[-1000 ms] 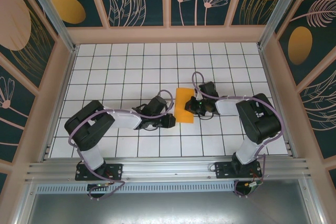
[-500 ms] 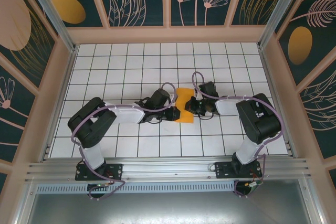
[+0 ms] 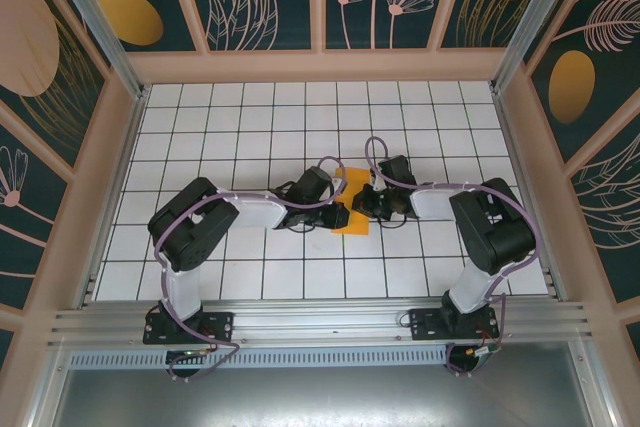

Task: Fold a paper plane with a square sheet of paper (fold left side to right side)
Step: Fold the triangle a second time at the center of the table.

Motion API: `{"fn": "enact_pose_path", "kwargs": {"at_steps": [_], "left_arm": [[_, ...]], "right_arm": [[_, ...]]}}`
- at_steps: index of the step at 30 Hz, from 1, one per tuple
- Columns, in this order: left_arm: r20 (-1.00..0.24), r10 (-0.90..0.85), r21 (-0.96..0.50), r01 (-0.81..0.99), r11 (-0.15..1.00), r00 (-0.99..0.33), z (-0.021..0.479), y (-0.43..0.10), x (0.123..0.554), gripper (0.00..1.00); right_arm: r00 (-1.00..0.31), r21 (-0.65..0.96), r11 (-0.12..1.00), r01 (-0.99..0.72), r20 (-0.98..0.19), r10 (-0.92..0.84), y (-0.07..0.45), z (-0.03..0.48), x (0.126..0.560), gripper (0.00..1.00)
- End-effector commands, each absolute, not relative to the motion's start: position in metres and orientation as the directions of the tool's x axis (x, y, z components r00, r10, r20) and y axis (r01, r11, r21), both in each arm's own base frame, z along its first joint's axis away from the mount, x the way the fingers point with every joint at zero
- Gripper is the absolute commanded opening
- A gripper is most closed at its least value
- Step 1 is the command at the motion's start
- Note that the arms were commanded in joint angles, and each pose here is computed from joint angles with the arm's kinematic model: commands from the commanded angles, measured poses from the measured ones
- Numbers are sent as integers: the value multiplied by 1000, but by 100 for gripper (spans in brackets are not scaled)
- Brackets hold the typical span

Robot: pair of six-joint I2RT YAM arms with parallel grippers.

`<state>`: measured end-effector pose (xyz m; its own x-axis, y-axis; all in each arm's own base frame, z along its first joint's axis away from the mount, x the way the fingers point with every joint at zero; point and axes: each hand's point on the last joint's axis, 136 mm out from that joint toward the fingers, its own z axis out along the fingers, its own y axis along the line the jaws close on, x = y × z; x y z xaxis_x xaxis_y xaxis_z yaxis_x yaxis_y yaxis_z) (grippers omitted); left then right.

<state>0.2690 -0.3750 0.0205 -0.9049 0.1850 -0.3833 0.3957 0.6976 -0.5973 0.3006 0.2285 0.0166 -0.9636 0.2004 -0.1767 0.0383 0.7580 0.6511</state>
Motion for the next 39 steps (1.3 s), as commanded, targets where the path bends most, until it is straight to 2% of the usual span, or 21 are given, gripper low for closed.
{"fn": "enact_pose_path", "kwargs": {"at_steps": [1,10,23,39], "left_arm": [[-365,211,-579,399,711,-907,11,-371,267,14],[-340,242,-537,399,743,-909,0,-358,260,13],[-287,305,-501,414,760,-908,-14,-326,228,11],[-310,265,-474,390,789,-913,-1,-309,224,11]], "right_arm": [[-972,567,819,88,-132,195,214,-4,288,0],[-973,550,830,94,-127,195,211,-6,289,0],[-972,537,837,109,-117,202,203,-8,291,0],[-971,560,824,89,-136,197,207,0,294,0]]}}
